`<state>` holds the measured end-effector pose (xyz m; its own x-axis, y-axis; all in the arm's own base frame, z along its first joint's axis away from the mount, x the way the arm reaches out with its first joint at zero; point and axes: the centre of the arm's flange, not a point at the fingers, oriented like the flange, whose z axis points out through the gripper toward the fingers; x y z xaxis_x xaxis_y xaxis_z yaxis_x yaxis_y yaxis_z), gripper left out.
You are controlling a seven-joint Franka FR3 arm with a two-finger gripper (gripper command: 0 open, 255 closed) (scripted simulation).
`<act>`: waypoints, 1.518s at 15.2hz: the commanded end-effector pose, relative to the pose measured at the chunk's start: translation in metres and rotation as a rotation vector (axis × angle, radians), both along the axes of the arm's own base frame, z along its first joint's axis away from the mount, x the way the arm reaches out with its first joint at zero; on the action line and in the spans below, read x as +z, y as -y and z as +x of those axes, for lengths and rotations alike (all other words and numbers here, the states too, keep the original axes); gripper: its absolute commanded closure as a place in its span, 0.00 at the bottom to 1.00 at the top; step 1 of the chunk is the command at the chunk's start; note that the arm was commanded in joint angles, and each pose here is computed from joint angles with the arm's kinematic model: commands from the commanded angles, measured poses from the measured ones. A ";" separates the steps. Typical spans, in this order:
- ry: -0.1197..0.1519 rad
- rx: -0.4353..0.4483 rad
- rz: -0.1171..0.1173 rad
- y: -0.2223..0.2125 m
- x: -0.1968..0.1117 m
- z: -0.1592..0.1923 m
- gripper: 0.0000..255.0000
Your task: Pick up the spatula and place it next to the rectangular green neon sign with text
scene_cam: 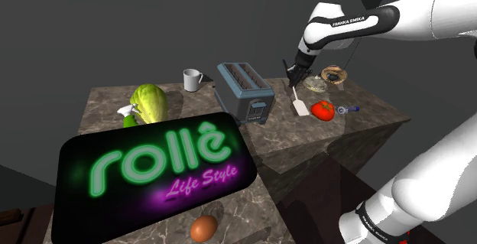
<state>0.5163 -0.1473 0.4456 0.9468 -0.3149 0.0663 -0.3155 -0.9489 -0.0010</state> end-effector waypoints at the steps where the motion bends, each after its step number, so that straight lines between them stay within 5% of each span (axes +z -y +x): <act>1: 0.000 -0.001 0.000 -0.020 -0.001 -0.015 1.00; 23: 0.000 -0.001 0.000 -0.251 -0.001 -0.192 1.00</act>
<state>0.3325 0.0929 0.4451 0.9469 -0.3144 0.0670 -0.3150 -0.9491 -0.0007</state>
